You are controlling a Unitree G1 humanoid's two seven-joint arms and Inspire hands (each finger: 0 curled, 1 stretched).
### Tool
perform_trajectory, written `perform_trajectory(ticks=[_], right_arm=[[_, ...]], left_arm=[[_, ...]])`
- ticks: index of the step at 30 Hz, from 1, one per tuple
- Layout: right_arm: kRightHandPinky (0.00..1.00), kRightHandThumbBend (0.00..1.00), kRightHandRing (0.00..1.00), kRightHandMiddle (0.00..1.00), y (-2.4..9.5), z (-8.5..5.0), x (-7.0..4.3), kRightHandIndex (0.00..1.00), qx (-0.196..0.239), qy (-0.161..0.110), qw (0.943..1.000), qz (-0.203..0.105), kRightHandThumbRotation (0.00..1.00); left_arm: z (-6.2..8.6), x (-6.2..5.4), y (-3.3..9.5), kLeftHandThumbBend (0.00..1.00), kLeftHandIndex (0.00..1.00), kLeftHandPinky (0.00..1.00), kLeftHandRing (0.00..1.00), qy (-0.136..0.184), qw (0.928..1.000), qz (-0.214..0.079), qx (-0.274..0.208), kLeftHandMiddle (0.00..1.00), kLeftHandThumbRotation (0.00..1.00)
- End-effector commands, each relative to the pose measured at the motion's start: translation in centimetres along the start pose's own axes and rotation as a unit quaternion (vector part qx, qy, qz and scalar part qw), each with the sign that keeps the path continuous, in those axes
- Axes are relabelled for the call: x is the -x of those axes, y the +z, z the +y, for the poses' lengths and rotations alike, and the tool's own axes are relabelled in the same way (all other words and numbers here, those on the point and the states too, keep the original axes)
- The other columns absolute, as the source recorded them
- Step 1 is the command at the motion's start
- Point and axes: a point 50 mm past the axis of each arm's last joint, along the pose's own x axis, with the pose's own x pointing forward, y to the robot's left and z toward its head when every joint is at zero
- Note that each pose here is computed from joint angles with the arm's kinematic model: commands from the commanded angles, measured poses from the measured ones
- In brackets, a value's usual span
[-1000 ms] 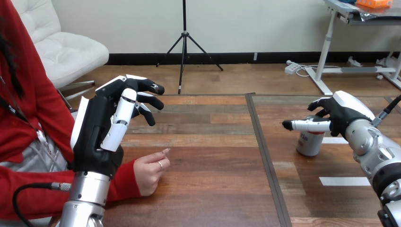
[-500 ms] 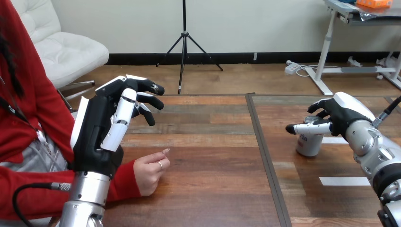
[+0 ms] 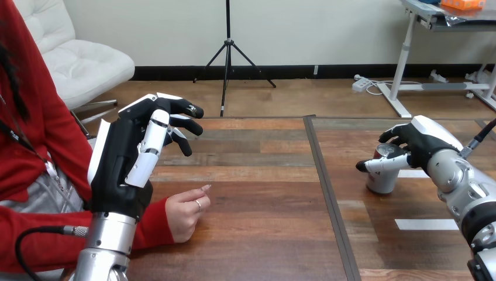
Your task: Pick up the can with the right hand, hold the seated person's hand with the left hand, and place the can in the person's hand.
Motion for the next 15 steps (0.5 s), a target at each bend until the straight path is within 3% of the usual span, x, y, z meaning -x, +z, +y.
perform_trajectory(ticks=[1, 15], right_arm=[[0.72, 0.83, 0.83, 0.85, 2.58, -3.7, -0.15, 0.82, -0.005, -0.041, 0.9985, -0.036, 0.4], [0.74, 0.89, 0.86, 0.86, 2.54, -4.23, -0.1, 0.83, -0.005, -0.032, 0.9989, -0.034, 0.38]], left_arm=[[-0.08, -1.35, 1.74, 0.04, 0.47, 0.25, 0.5, -0.009, 0.9988, -0.046, -0.013, 0.56, 0.68], [-0.1, -1.44, 1.7, 0.07, 0.47, 0.24, 0.49, -0.009, 0.9988, -0.047, -0.012, 0.55, 0.69]])
